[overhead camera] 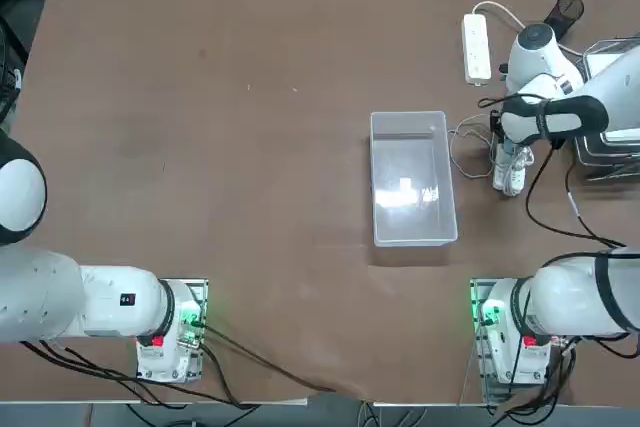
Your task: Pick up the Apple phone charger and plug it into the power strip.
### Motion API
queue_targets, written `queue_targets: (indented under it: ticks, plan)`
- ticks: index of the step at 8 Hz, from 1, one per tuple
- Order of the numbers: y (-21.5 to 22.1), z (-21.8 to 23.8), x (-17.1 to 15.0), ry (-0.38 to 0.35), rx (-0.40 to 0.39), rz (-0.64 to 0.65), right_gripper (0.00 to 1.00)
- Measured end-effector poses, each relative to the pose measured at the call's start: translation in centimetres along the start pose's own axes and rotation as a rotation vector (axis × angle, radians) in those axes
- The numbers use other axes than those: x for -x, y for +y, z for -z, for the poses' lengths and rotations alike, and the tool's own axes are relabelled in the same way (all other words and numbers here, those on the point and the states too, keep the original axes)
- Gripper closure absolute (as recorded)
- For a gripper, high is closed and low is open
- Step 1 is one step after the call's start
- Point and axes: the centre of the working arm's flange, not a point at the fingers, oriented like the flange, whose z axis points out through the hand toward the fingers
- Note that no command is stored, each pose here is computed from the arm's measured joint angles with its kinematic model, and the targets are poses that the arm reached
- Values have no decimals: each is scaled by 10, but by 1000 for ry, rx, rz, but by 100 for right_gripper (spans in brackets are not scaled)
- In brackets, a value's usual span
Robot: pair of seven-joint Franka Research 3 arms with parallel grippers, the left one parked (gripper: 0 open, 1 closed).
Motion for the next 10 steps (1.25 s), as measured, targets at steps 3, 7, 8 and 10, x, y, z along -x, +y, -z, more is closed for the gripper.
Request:
queue_targets:
  ticks: [3, 7, 8, 10]
  plan:
    - [-2, 1, 0, 4, -2, 4, 64]
    - [-6, 5, -1, 17, -2, 18, 64]
    - [-7, 10, -3, 25, -2, 19, 64]
    - [-2, 22, -6, 23, 24, 10, 64]
